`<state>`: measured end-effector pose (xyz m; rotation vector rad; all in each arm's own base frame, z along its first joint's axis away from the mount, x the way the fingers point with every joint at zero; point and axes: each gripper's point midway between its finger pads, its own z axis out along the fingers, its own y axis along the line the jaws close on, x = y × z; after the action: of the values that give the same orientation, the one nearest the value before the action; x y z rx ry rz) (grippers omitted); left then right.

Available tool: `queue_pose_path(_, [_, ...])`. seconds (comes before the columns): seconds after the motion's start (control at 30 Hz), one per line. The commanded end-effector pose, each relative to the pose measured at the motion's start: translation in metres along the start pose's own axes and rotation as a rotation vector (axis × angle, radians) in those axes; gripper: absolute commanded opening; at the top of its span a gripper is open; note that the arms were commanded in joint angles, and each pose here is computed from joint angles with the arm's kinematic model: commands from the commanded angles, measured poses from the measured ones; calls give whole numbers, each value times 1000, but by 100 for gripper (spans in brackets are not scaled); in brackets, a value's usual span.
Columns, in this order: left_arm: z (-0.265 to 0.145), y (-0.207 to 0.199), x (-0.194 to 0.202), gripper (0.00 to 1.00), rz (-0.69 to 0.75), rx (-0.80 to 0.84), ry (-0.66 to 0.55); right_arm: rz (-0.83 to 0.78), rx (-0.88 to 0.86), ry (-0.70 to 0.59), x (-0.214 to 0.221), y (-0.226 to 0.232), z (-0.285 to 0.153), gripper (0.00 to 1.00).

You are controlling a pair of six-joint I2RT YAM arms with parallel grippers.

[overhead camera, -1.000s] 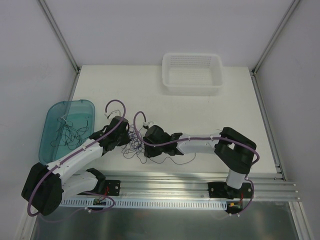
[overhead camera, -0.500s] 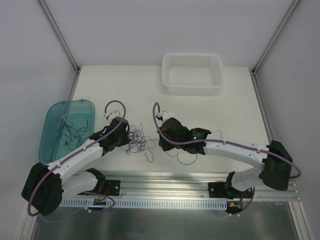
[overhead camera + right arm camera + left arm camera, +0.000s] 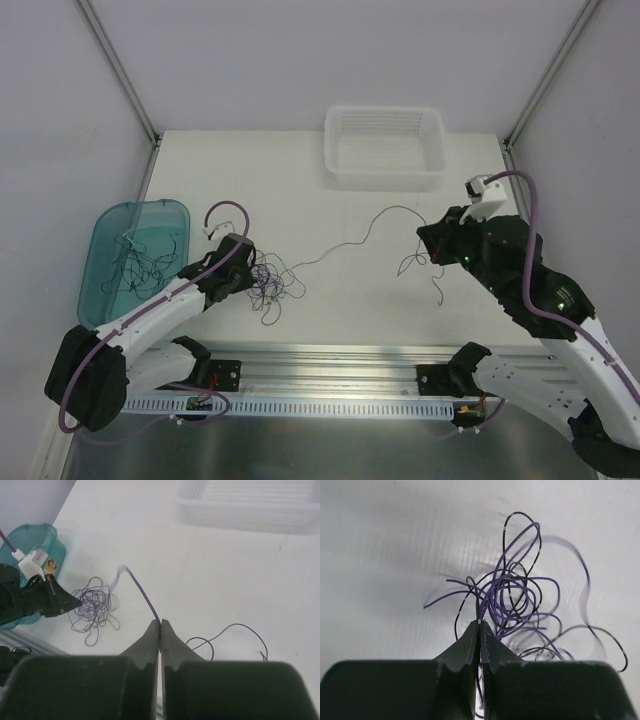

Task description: Untangle the cables

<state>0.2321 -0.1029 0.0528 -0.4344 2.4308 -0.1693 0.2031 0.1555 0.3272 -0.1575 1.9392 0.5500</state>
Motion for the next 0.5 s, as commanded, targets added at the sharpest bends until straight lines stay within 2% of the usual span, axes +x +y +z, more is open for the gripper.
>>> queue_pose_path(0.0, [4,21,2,0,27,-81,0,-44,73,-27,-13,-23,-18,1])
queue_pose_path(0.2, [7,29,3,0,26,-113,5,-50,110,-107,-46,-30,-34,1])
queue_pose_path(0.33, [5,20,2,0,11,-81,15,-58,82,-121,-57,-21,-25,1])
queue_pose_path(0.43, [-1,6,-5,12,14,-22,17,-69,103,-81,-50,-24,-6,1])
queue_pose_path(0.47, [-5,3,-8,18,23,-1,9,-72,109,-90,-51,-25,0,1])
